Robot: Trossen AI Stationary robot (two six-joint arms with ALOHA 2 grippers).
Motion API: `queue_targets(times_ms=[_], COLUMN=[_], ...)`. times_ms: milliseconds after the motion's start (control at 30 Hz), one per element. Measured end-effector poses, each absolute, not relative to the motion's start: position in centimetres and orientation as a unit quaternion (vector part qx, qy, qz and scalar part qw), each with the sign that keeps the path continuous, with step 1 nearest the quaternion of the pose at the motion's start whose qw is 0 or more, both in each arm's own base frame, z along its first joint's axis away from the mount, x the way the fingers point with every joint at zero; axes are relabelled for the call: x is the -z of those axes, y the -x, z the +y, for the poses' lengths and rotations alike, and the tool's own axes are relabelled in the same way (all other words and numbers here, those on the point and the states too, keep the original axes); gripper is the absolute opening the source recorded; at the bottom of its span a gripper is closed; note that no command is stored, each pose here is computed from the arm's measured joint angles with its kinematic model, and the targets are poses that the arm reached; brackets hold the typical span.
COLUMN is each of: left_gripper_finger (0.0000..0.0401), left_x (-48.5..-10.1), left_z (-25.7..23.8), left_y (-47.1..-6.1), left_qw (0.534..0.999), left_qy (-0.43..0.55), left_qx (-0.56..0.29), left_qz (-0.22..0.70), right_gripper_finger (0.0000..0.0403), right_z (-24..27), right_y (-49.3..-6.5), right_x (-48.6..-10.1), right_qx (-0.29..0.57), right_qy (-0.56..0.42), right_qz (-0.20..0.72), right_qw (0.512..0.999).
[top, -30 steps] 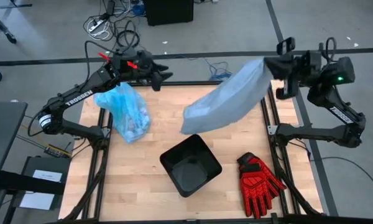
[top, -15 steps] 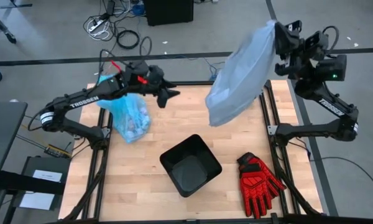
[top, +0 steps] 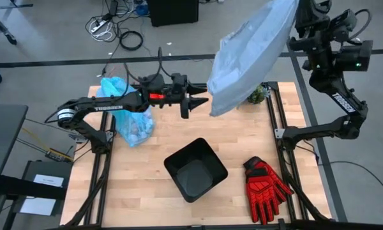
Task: Place trash/remove bag and relplace
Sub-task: Put the gray trash bag into the trash bin
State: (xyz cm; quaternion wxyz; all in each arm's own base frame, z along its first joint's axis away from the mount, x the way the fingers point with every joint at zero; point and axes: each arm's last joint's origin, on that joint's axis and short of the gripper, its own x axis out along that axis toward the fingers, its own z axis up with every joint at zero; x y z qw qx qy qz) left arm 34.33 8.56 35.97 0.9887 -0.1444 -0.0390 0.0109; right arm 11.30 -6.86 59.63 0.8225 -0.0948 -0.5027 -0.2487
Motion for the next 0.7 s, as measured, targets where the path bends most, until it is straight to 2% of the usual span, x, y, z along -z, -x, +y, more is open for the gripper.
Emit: queue_targets(times_ms=[333, 567, 700], left_gripper_finger=[0.0316, 0.0324, 0.0324], left_x=[-36.0, -35.7, -35.7], left_z=[7.0, 6.9, 6.5], left_y=[-36.0, -36.2, -36.1], left_qw=[0.987, 0.988, 0.982], left_qy=[0.114, 0.108, 0.130], left_qx=[0.040, 0.041, 0.099], left_qz=[-0.110, -0.102, -0.091], right_gripper_finger=[0.0000, 0.0000, 0.0000], right_z=[-7.4, -8.0, -8.2], right_y=[-12.3, -13.1, -13.1], right_x=[-59.7, -59.4, -59.4], right_qx=[0.266, 0.282, 0.315], right_qy=[0.113, 0.112, 0.124], right_qz=[-0.488, -0.478, -0.471], right_qw=[0.824, 0.824, 0.815])
